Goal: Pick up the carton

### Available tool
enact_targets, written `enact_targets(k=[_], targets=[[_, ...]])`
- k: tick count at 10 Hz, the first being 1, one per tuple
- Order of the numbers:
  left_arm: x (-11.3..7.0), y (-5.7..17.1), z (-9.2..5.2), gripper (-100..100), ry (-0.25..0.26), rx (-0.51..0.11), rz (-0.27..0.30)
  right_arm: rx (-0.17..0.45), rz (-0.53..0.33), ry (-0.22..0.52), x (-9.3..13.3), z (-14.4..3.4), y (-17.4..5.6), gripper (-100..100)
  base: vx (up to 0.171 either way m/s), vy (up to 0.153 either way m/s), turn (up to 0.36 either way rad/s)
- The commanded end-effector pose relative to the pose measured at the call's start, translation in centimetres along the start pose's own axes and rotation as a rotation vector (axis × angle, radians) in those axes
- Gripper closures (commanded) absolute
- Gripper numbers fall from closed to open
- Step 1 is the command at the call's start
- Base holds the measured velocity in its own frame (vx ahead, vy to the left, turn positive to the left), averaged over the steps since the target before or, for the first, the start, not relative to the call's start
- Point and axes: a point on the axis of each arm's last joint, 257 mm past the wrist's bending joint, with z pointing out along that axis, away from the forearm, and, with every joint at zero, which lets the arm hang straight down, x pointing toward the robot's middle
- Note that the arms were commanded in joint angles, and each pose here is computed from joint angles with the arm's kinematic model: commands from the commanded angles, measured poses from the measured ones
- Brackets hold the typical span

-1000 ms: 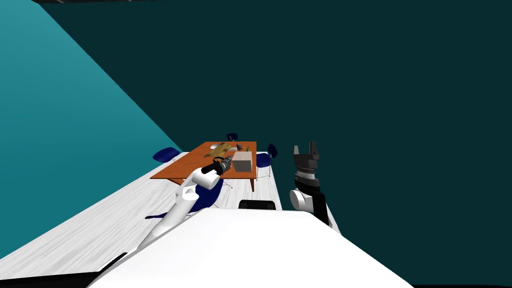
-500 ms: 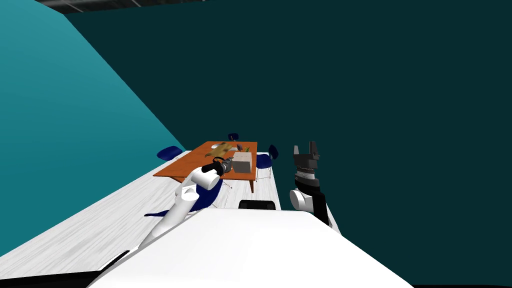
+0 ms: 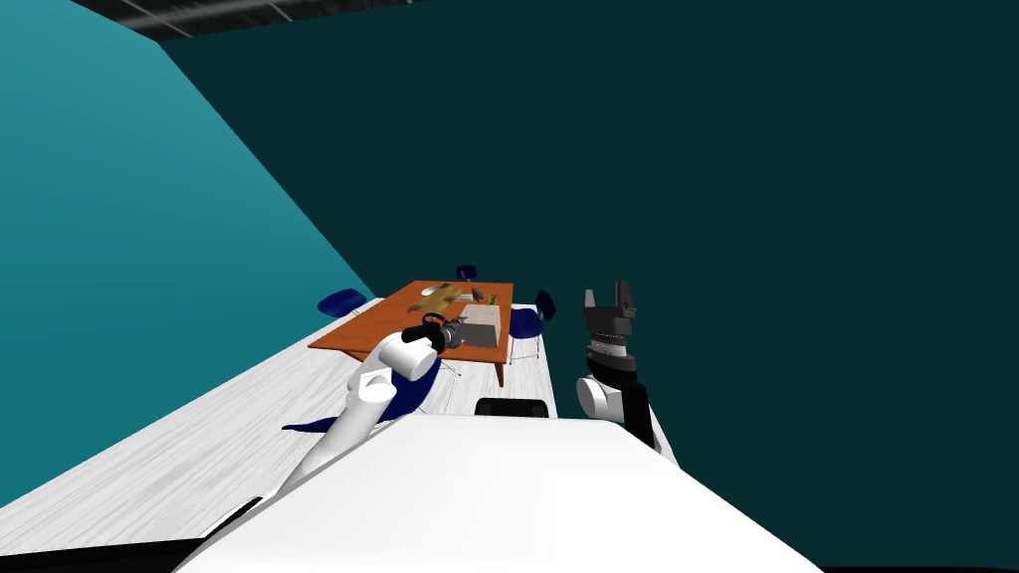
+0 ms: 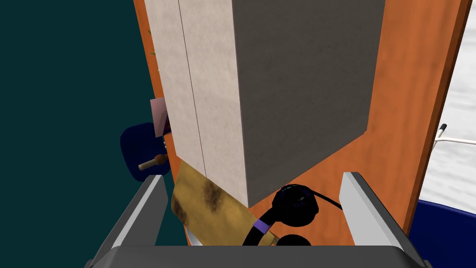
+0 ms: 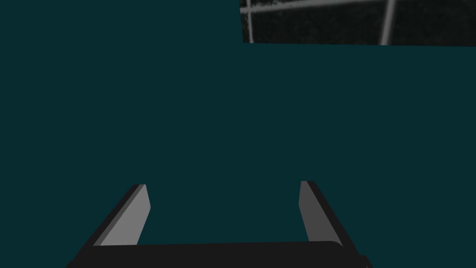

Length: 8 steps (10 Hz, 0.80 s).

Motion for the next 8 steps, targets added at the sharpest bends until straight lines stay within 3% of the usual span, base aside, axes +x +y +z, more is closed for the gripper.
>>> enact_targets(k=[1,6,7,8], targets=[[0.5,0.5,-0.4,-100,0.012,-0.031,-0.009,0.000,0.000,0.000,0.0,0.0,0.0,0,0.072,-0.057,0.059],[1.6,1.8,-1.4,-100,0.035,-0.095,-0.023,0.000,0.000,0.000,0.0,0.0,0.0,0,0.077,-0.049,0.049],[1.5,1.6,-1.3,-100,0.033,-0.085,-0.021,0.000,0.000,0.000,0.0,0.0,0.0,0,0.044,-0.023,0.013],[1.5,1.7,-1.4,0,0.033,-0.088,-0.022,0.000,0.000,0.000,0.0,0.0,0.0,0,0.007,-0.004,-0.001]])
